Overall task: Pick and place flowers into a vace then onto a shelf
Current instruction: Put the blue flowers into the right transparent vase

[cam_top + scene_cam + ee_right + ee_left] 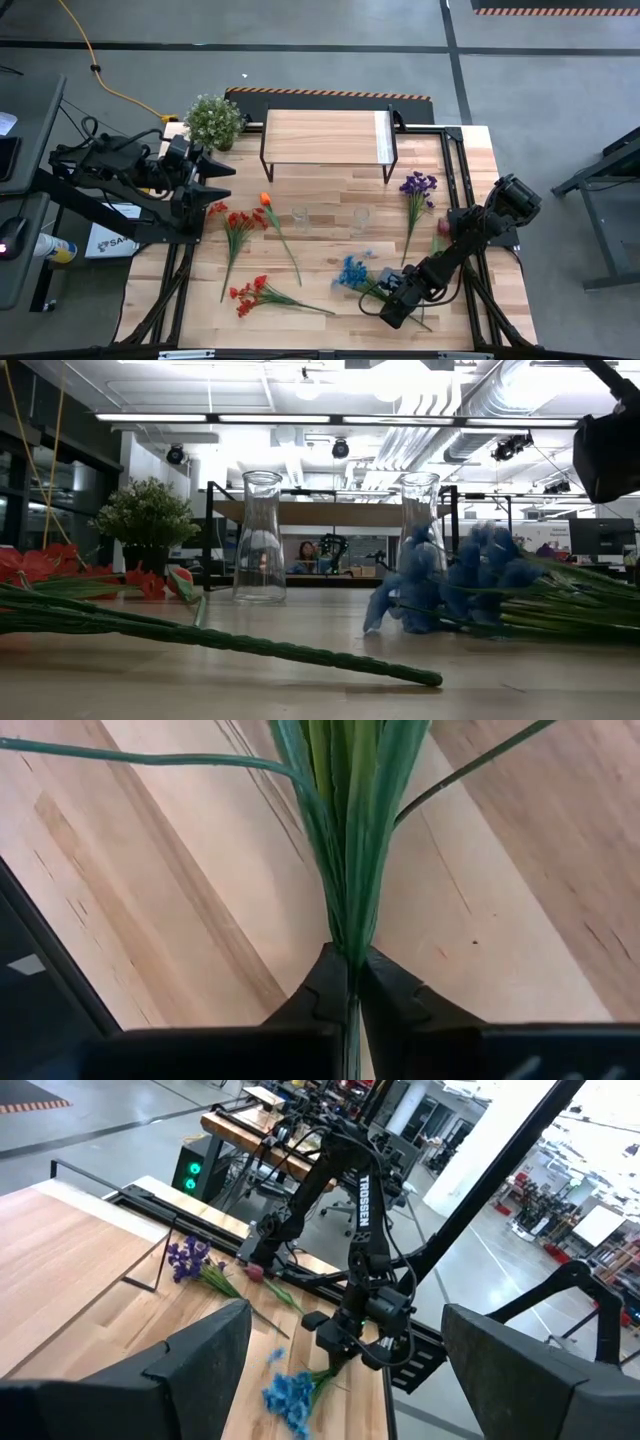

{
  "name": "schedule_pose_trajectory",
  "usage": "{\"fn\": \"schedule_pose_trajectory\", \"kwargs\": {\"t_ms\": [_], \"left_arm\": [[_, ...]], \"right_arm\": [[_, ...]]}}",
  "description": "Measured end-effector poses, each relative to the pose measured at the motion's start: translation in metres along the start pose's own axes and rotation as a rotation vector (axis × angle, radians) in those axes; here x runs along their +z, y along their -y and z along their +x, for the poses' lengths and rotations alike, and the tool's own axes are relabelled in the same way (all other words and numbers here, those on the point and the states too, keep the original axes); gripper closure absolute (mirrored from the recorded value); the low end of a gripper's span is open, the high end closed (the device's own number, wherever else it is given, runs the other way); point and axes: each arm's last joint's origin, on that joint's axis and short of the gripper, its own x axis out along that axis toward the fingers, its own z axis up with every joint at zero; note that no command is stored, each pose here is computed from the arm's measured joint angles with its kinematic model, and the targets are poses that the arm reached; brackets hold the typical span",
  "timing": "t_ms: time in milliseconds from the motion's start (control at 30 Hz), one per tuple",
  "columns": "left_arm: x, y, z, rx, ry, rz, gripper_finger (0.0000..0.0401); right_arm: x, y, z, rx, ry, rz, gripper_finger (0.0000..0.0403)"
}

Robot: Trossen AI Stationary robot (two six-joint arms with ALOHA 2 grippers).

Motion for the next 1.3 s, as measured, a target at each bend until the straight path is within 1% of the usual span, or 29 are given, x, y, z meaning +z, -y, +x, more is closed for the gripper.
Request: {"fn": "schedule_pose_trajectory", "kwargs": {"t_ms": [133,233,333,433,567,833,967,1167,1300], "left_arm": [[-0.001,0.0,0.0,0.003,-0.006,0.002,0.0041],[-0.001,0.0,0.0,0.003,-0.005,0.002,0.0041],[-0.001,0.0,0.0,0.004,-0.006,0.002,0.0041],[-0.001,0.0,0.0,0.003,-0.005,0.002,0.0041],[-0.001,0.0,0.0,0.004,-0.005,0.002,0.0041],[0.0,0.0,0.0,0.007,-0.002,0.002,0.0041],[0.0,0.0,0.0,0.007,-0.003,0.002,0.0041],[0.0,0.0,0.0,0.007,-0.003,0.002,0.0041],[0.0,0.0,0.0,0.006,-0.002,0.002,0.0041]], "right_arm": [[0.0,-0.005,0.0,0.055,-0.015,0.002,0.0386],[0.001,-0.011,0.001,0.121,-0.019,0.014,0.0386],[0.002,-0.018,0.001,0.198,-0.006,0.015,0.0396],[0.004,-0.025,-0.001,0.271,0.014,0.015,0.0395],[0.006,-0.029,-0.003,0.318,0.052,0.019,0.0396],[0.009,-0.035,-0.006,0.371,0.12,0.012,0.0398],[0.013,-0.036,-0.013,0.386,0.162,0.008,0.0398],[0.025,-0.036,-0.039,0.429,0.278,-0.024,0.04],[0.033,-0.031,-0.06,0.412,0.341,-0.052,0.0399]]}}
